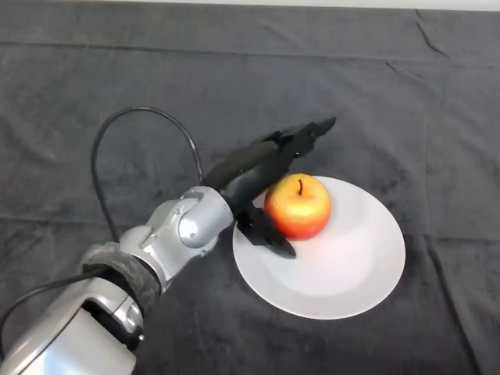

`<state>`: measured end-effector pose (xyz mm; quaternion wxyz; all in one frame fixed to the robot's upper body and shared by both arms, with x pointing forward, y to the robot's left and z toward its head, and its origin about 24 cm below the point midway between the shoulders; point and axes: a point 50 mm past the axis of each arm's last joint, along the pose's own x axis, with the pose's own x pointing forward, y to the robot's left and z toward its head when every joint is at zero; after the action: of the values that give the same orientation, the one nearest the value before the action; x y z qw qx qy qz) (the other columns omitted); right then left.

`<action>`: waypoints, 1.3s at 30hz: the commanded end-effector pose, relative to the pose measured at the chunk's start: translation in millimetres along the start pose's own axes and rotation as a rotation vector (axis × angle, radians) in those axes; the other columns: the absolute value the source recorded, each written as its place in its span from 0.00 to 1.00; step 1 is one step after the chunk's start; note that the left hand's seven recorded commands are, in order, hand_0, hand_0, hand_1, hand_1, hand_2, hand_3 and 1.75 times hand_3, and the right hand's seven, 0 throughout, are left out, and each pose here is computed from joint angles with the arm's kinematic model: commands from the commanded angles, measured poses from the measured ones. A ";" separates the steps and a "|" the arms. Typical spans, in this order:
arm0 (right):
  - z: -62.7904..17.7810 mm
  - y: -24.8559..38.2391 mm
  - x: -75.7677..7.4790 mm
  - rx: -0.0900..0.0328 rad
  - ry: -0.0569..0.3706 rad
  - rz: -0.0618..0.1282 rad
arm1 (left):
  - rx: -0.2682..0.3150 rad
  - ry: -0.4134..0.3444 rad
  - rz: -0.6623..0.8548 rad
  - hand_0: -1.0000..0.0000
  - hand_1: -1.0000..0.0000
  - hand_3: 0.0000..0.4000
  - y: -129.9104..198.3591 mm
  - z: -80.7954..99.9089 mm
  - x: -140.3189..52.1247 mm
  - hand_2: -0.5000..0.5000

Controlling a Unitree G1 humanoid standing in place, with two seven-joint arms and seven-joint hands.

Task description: Move the apple to the plate

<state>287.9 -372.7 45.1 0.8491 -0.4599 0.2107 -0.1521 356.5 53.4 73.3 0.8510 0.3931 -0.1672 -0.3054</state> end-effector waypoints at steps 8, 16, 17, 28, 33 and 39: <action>-25.0 32.0 -13.4 -0.043 0.075 0.108 | -0.001 0.048 0.132 1.00 1.00 0.00 44.8 -21.4 -17.0 0.50; -25.0 32.0 -13.4 -0.043 0.075 0.108 | -0.039 0.080 0.249 1.00 1.00 0.00 67.2 -38.1 -37.4 0.50; -25.0 32.0 -13.4 -0.043 0.075 0.108 | -0.044 0.085 0.265 1.00 1.00 0.00 70.2 -40.4 -40.5 0.50; -25.0 32.0 -13.4 -0.043 0.075 0.108 | -0.098 0.149 0.447 1.00 1.00 0.00 101.3 -66.5 -82.1 0.50; -25.0 32.0 -13.5 -0.043 0.075 0.108 | -0.129 0.193 0.532 1.00 1.00 0.00 110.1 -78.4 -102.3 0.50; -25.0 32.0 -13.5 -0.043 0.075 0.108 | -0.166 0.251 0.629 1.00 1.00 0.00 117.6 -91.2 -125.0 0.50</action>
<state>287.7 -372.7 44.5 0.8487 -0.4603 0.2120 -0.1516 362.8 219.0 104.6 0.9472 0.2716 -0.1686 -0.0237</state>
